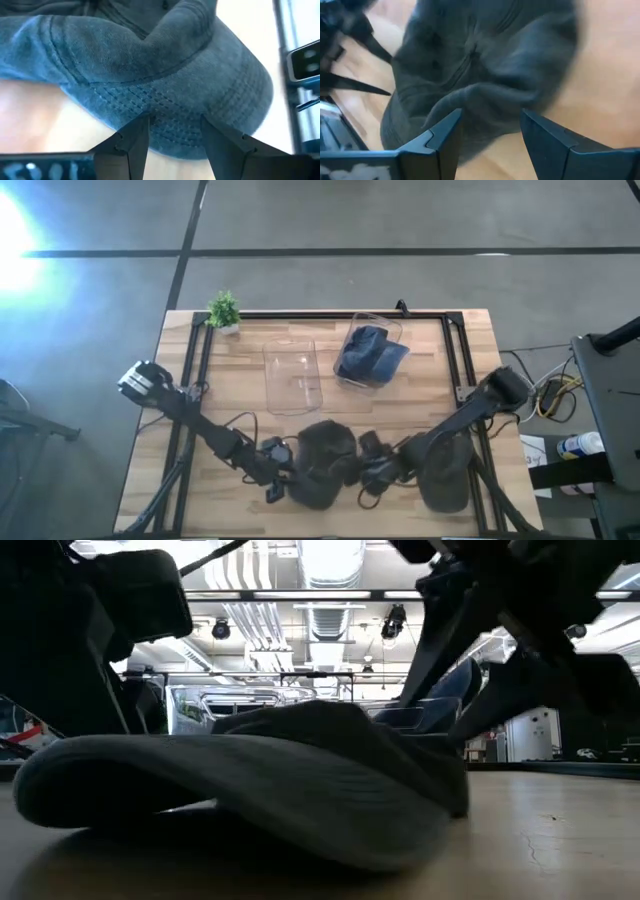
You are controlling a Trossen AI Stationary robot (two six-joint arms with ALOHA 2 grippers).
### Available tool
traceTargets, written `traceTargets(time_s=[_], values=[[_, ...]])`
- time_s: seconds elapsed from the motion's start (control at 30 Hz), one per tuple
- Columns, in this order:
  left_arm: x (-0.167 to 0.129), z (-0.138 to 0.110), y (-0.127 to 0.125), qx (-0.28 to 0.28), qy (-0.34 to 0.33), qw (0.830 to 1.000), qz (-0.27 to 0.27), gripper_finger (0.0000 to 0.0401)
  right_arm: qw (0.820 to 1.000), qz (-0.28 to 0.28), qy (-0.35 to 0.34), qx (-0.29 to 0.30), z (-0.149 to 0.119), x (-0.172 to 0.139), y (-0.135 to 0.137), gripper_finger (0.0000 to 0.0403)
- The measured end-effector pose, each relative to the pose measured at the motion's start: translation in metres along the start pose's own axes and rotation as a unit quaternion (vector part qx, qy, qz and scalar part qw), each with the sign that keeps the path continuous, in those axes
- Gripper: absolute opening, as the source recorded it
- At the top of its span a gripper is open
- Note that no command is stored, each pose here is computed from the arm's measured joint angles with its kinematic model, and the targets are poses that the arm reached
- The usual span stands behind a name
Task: Pick & Place hat
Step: Put the left black cap into the left transparent bin
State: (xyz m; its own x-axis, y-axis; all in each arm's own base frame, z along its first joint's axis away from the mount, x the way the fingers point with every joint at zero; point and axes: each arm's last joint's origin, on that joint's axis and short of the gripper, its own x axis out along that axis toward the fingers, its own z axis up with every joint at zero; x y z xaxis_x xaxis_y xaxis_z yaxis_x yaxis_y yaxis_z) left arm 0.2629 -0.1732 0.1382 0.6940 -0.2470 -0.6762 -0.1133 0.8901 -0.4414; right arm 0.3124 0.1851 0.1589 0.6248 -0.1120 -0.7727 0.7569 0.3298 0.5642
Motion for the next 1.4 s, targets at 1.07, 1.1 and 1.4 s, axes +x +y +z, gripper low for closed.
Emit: traceTargets(time_s=[1.07, 1.1, 1.4], values=[[0.004, 0.085, -0.071, 0.281, -0.041, 0.953, 0.103, 0.0176, 0.993, 0.021, 0.057, 0.105, -0.068, -0.075, -0.020, 0.0192], [0.007, 0.085, -0.065, 0.283, -0.032, 0.953, 0.103, 0.0176, 0.992, 0.018, 0.062, 0.112, -0.075, -0.073, -0.022, 0.0192], [0.021, 0.074, -0.027, 0.252, 0.041, 0.962, 0.093, 0.0176, 0.987, 0.024, 0.079, 0.140, -0.110, -0.042, -0.025, 0.0192]])
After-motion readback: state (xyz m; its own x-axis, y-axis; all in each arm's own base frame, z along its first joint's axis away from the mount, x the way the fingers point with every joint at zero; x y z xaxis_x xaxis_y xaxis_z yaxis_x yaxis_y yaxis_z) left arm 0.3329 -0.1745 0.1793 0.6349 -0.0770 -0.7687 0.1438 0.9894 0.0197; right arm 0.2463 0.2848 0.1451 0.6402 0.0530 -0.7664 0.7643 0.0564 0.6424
